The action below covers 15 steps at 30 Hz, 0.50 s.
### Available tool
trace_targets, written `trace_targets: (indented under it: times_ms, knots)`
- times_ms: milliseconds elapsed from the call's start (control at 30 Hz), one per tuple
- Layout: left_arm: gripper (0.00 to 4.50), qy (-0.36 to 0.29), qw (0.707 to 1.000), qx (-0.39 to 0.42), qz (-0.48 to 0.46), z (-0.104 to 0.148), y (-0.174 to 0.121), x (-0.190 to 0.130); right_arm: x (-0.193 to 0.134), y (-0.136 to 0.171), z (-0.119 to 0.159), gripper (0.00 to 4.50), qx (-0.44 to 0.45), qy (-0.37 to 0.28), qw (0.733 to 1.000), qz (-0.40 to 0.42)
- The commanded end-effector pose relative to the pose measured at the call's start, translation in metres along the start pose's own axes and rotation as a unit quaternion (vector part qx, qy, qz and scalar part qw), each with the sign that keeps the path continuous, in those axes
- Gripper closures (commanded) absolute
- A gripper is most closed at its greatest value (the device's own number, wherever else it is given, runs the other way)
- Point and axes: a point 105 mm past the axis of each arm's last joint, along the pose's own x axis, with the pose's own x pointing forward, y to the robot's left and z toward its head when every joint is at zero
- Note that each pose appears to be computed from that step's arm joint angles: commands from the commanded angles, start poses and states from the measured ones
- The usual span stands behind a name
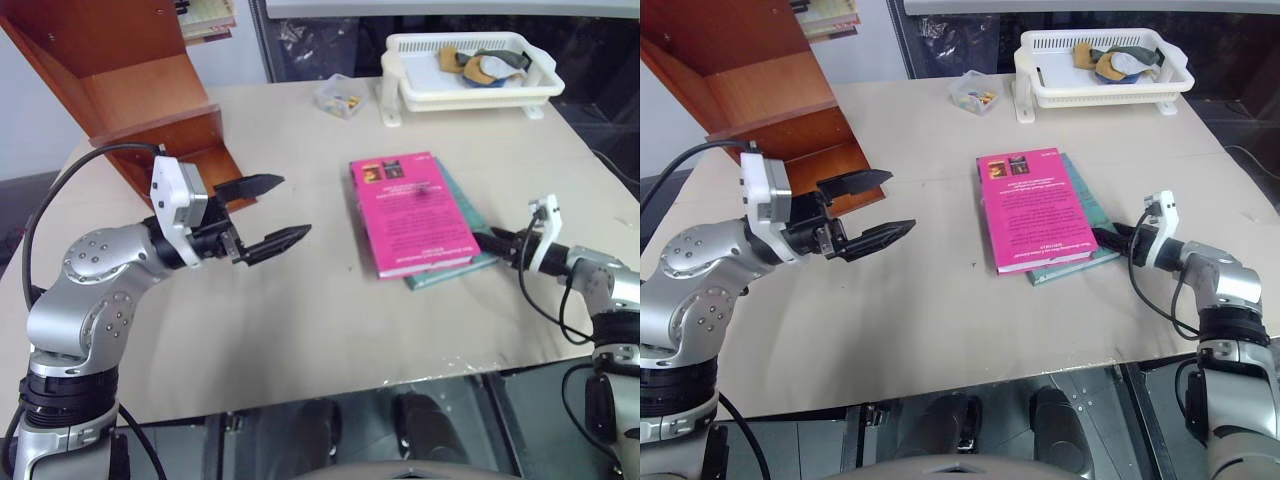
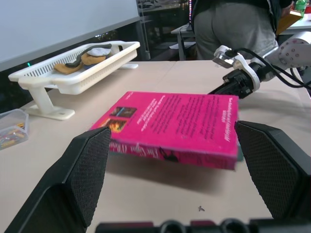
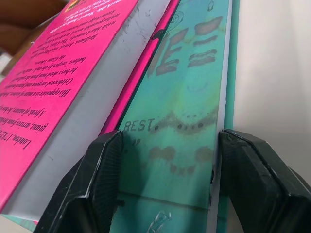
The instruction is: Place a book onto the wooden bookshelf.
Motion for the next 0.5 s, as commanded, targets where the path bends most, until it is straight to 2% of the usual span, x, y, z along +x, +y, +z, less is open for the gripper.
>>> trace_targets:
  times_ms: [33,233,500]
  knots:
    - [0.01,-0.005,1.000,0.025,0.000,0.009,0.002,-0.001,0.006,0.011,-0.020,1.32,0.015,0.036,0.999,0.029]
    - [0.01,-0.008,1.000,0.009,0.008,0.006,0.002,0.000,0.003,0.002,-0.014,1.32,-0.001,0.020,1.000,-0.009]
    - [0.01,-0.007,0.998,-0.054,0.035,-0.009,0.002,0.003,-0.041,-0.013,0.015,1.32,-0.030,-0.031,0.996,-0.082]
